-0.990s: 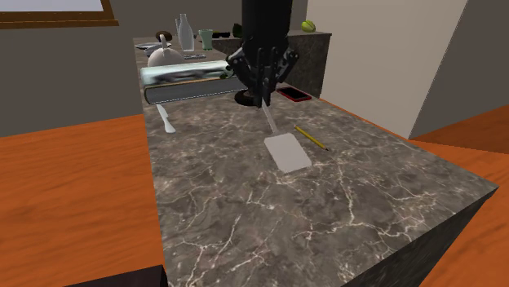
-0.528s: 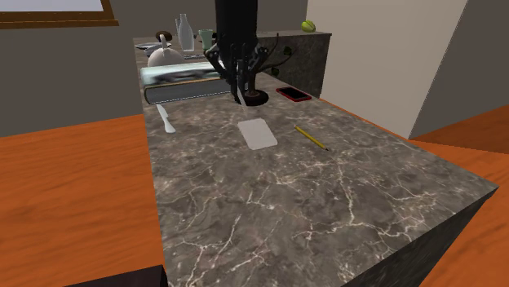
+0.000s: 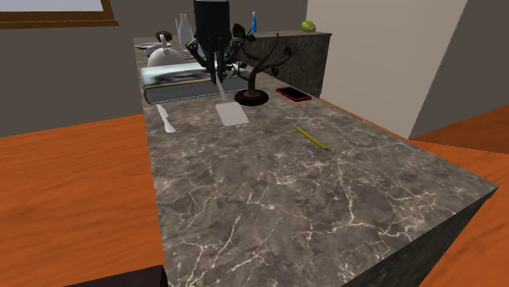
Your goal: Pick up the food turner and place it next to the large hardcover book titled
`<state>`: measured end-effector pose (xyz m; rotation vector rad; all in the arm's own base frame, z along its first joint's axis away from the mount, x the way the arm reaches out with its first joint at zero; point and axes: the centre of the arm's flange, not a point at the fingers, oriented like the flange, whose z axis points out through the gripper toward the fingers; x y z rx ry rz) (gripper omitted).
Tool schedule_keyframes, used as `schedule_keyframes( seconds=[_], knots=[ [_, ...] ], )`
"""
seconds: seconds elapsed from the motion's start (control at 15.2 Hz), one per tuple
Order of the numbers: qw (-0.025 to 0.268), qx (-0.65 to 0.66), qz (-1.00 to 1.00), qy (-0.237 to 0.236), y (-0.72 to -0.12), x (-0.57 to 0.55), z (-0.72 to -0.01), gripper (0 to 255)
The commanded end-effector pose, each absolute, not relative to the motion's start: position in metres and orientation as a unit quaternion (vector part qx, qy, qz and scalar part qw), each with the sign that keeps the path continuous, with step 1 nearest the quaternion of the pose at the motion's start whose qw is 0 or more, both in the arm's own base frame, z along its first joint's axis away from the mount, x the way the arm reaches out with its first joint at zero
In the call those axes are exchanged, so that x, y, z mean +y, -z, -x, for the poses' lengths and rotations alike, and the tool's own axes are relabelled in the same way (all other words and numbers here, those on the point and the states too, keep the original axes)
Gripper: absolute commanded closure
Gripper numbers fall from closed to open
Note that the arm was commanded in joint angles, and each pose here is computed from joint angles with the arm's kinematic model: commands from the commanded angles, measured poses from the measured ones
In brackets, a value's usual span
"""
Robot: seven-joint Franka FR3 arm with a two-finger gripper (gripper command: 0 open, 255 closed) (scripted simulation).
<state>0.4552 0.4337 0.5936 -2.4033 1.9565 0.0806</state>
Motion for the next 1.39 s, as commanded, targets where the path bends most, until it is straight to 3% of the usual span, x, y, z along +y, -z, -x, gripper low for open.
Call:
schedule_keyframes(
  seconds=[0.0,0.66,1.32],
  knots=[
    [0.021,0.632,0.775,-0.026,-0.596,0.457,-0.444,255],
    [0.021,0.632,0.775,-0.026,-0.596,0.576,-0.399,255],
    [0.021,0.632,0.775,-0.026,-0.543,0.576,-0.399,255]
  ],
)
